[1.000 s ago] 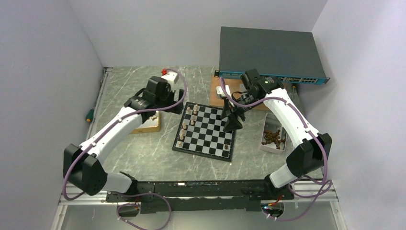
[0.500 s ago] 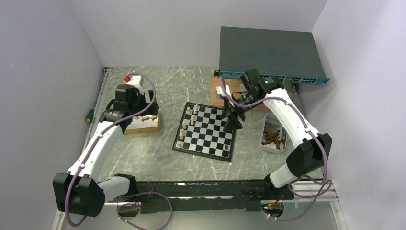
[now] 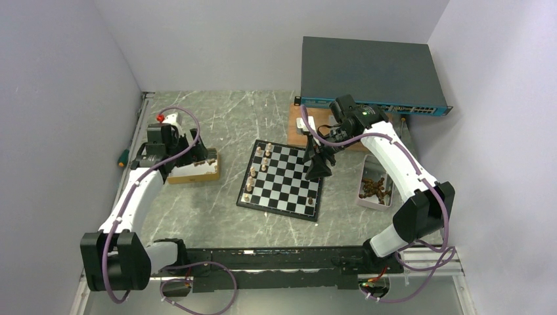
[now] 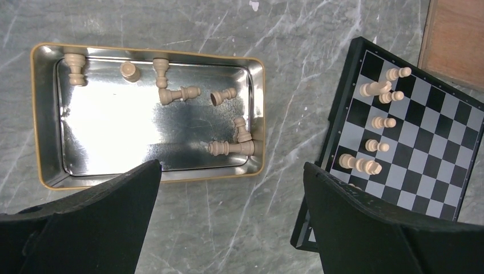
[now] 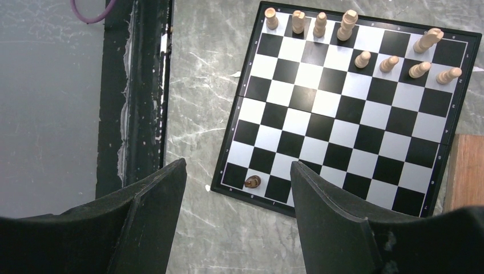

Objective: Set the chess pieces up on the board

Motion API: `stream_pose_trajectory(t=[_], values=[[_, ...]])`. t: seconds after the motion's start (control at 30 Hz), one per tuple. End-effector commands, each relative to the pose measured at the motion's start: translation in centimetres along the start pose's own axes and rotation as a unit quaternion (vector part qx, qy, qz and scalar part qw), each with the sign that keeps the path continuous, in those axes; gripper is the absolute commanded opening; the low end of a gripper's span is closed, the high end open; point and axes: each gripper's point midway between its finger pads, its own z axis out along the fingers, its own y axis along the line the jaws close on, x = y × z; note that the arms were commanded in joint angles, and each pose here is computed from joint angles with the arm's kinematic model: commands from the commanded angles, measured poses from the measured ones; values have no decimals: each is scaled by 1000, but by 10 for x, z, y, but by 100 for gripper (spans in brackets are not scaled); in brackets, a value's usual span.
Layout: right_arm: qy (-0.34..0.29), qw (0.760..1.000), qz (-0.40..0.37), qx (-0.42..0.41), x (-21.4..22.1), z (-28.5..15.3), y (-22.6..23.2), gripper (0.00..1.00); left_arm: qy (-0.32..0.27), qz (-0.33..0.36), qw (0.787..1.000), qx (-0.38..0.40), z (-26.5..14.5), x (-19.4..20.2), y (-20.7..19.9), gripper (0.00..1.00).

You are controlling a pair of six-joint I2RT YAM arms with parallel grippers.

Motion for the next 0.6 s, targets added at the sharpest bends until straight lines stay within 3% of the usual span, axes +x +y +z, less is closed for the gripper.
stream_pose_trajectory(t=[0.0,0.57], values=[[-10,1000,-7,12,-4,0,-7,70,5,-18,1000,14,11,-1,2,99],[-9,1000,-4,14,-2,0,-8,70,47,-43,998,11,34,15,16,96]])
